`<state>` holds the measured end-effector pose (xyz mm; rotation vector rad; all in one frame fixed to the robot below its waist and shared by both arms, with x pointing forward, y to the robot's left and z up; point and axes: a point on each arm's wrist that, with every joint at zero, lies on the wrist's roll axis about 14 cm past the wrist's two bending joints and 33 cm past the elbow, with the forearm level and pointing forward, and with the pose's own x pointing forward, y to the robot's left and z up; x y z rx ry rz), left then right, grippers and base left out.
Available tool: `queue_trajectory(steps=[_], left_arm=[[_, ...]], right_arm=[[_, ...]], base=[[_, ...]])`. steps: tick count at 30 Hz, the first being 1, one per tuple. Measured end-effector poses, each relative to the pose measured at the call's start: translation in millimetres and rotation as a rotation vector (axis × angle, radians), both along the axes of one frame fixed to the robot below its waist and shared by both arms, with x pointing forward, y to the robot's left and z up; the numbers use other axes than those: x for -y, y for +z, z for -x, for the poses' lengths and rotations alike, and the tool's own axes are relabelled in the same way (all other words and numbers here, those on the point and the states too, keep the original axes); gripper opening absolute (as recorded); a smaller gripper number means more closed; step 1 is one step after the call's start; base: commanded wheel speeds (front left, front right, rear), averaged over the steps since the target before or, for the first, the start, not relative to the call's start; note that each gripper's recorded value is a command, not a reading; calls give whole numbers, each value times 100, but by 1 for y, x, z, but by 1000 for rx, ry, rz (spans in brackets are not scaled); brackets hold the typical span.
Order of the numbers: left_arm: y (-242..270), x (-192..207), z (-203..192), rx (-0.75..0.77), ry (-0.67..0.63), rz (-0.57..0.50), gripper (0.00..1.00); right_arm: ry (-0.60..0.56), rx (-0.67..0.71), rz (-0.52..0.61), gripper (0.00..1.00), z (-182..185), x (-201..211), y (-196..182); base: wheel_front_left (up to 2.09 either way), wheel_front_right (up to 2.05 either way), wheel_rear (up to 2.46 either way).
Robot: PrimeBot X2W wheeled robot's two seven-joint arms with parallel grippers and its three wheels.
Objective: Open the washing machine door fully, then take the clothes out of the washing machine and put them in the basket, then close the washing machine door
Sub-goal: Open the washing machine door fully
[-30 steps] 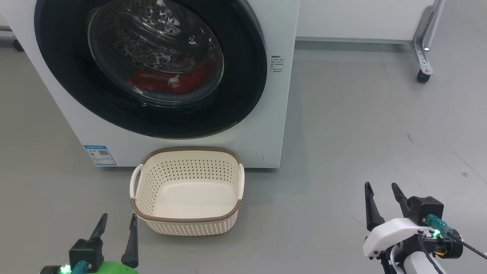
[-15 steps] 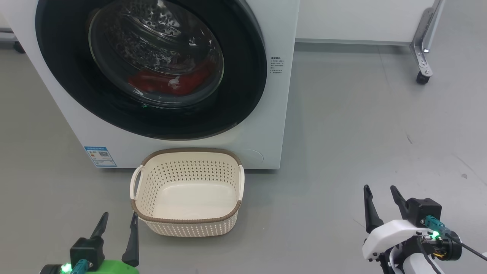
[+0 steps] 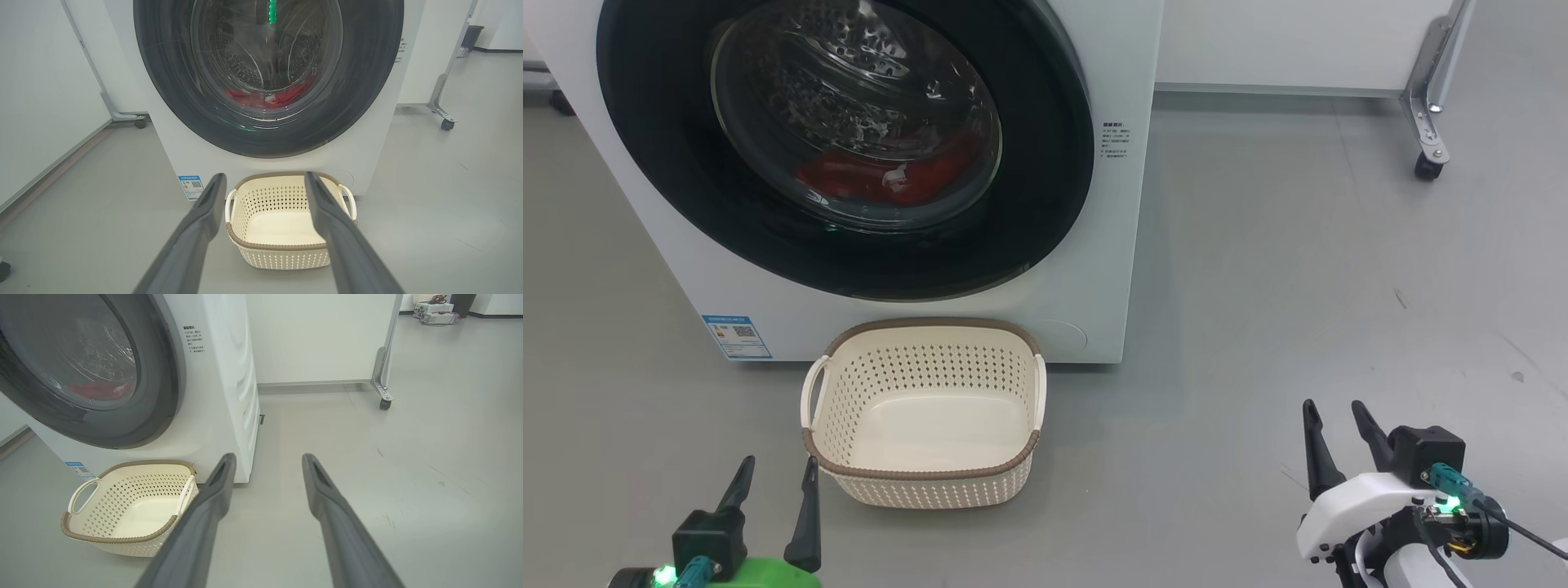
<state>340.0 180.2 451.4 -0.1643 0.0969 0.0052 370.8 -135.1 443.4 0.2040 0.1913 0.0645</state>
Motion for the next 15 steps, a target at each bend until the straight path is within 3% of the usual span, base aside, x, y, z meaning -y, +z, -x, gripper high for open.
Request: queue_trajectory(steps=[1,11,15], left_arm=[[0,0,0,0,0,0,100],[0,0,-3,-1,-1,0,100],[-2,-3,-5,-9,8,0,100]], right_arm=[[12,2,-3,0,0,-3,0],[20,3,-27,0,-7,-5,2],[10,-18,-89,0,-18,-6,2]], base=[[0,0,0],[0,0,0],[0,0,0]])
